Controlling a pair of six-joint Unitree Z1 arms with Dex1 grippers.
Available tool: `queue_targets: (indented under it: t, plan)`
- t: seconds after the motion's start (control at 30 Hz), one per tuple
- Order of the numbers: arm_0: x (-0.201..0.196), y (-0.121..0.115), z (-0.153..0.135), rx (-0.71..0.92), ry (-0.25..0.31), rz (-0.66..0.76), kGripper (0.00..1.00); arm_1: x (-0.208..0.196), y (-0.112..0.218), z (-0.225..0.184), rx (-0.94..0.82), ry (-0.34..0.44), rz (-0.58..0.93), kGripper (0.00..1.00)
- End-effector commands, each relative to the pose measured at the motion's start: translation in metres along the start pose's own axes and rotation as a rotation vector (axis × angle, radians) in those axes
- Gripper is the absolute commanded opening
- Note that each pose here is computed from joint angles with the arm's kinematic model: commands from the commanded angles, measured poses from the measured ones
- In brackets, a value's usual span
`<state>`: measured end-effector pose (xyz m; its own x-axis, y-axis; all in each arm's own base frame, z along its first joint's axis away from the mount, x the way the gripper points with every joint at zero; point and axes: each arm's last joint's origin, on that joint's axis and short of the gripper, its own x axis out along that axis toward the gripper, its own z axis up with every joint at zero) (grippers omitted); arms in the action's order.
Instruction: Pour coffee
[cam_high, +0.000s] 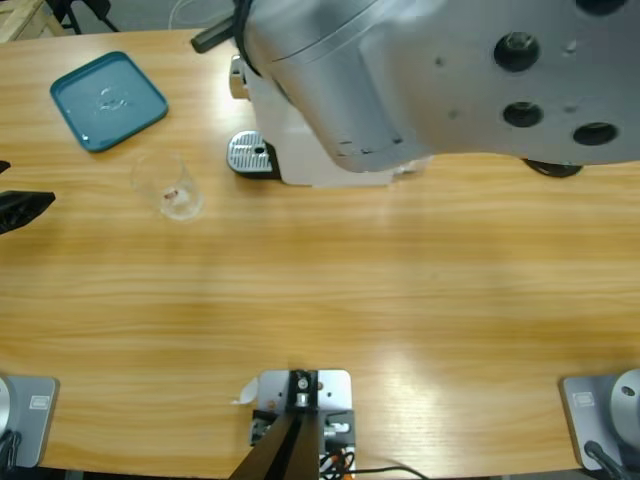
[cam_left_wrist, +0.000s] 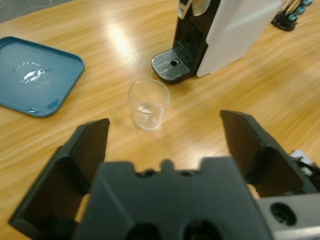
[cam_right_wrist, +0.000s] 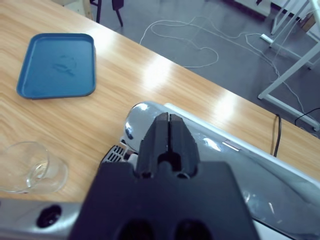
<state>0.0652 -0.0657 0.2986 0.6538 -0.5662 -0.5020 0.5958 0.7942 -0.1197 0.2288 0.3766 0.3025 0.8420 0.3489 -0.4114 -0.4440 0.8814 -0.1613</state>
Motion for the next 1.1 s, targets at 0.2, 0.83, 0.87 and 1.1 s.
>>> queue_targets:
  t: [0.2, 0.83, 0.87, 1.1]
  plan:
    - [0.007, 0.0, -0.01, 0.018, 0.047, -0.009, 0.954, 0.016, 0.003, -0.058, -0.12, 0.141, -0.027, 0.0]
    - [0.034, -0.005, 0.001, 0.019, 0.117, 0.019, 0.954, -0.186, -0.14, 0.002, -0.034, 0.123, 0.423, 1.0]
    - [0.043, -0.006, 0.004, 0.02, 0.123, 0.019, 0.954, -0.192, -0.144, -0.007, -0.021, 0.134, 0.422, 1.0]
    - [0.079, -0.012, 0.007, 0.024, 0.11, 0.012, 0.963, -0.213, -0.159, -0.055, 0.003, 0.221, 0.437, 1.0]
